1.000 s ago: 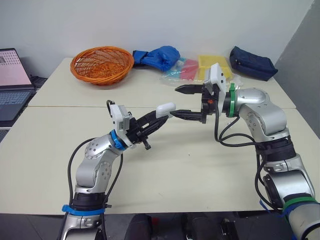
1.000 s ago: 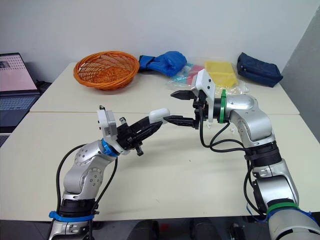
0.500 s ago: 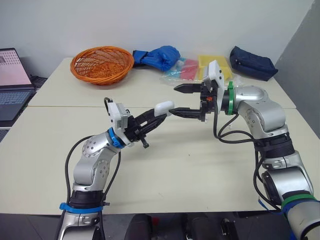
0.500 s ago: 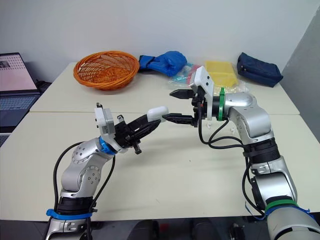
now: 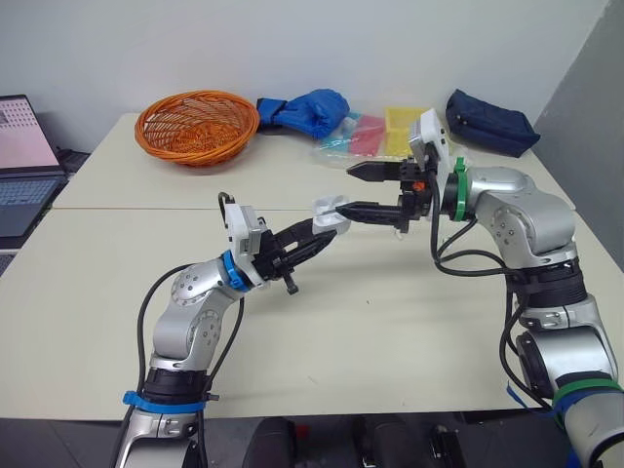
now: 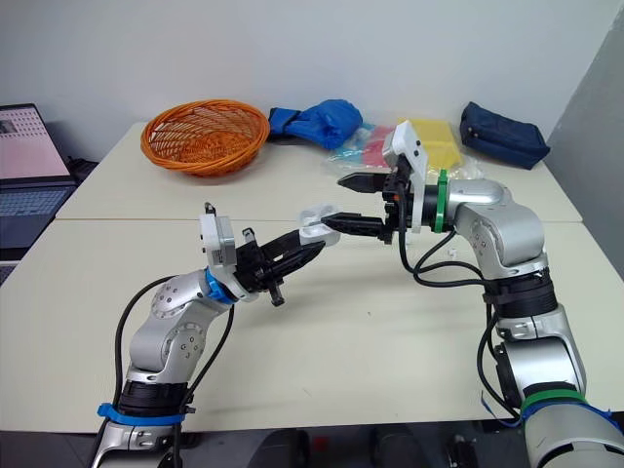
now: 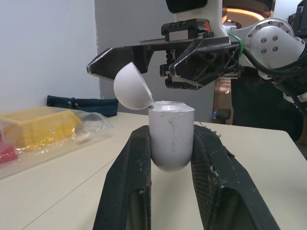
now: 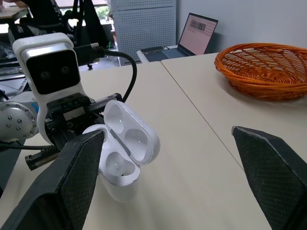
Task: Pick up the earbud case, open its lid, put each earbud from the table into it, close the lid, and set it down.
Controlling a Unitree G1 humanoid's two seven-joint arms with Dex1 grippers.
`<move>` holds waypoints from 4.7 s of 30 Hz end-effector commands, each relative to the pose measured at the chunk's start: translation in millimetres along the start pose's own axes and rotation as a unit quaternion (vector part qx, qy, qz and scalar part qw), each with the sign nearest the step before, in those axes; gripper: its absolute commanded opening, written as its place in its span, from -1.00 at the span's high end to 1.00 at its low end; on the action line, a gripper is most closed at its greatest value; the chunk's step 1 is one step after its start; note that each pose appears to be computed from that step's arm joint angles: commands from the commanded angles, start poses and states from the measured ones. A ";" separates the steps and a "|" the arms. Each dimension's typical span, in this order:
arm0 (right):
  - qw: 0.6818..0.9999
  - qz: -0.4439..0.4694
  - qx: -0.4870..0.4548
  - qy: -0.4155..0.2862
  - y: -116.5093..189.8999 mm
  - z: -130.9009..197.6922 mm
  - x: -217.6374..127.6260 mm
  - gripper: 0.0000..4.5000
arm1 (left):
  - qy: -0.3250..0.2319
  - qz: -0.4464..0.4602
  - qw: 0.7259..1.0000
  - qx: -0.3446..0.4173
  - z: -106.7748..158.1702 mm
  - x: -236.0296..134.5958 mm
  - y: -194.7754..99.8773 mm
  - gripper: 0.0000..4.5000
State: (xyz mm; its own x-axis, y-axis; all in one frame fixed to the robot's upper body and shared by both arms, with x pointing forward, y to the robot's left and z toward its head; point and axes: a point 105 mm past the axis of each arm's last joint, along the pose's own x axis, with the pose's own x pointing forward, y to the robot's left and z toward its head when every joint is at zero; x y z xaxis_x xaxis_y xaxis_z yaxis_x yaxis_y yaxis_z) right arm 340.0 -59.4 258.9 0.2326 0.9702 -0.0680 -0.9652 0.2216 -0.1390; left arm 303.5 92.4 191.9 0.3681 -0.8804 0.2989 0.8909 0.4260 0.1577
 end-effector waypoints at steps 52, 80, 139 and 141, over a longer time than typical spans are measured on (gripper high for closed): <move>0.868 -0.478 0.097 0.092 -73.4 -186.4 -54.2 0.82 | -0.024 0.162 0.983 0.077 37.9 -28.8 49.7 0.66; 0.816 -0.069 -0.048 0.572 7.8 -162.7 -255.3 0.82 | -0.048 0.157 0.983 0.077 21.2 -18.9 22.2 0.66; 0.796 -0.074 -0.009 0.601 12.8 -178.7 -276.0 0.27 | -0.039 0.163 0.982 0.082 23.9 -21.5 28.4 0.66; 0.797 -0.074 -0.007 0.599 13.3 -178.8 -275.5 0.50 | -0.040 0.162 0.983 0.082 24.2 -21.2 28.1 0.66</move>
State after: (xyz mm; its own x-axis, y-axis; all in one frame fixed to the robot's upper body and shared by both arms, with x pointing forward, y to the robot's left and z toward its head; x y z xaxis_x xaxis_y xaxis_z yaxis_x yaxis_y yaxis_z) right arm 284.4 -337.7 99.4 0.2942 0.1559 -0.9430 -0.9240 0.2985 -0.2389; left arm 317.0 127.7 199.1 0.6247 -0.6743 0.3938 0.6778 0.7187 0.1554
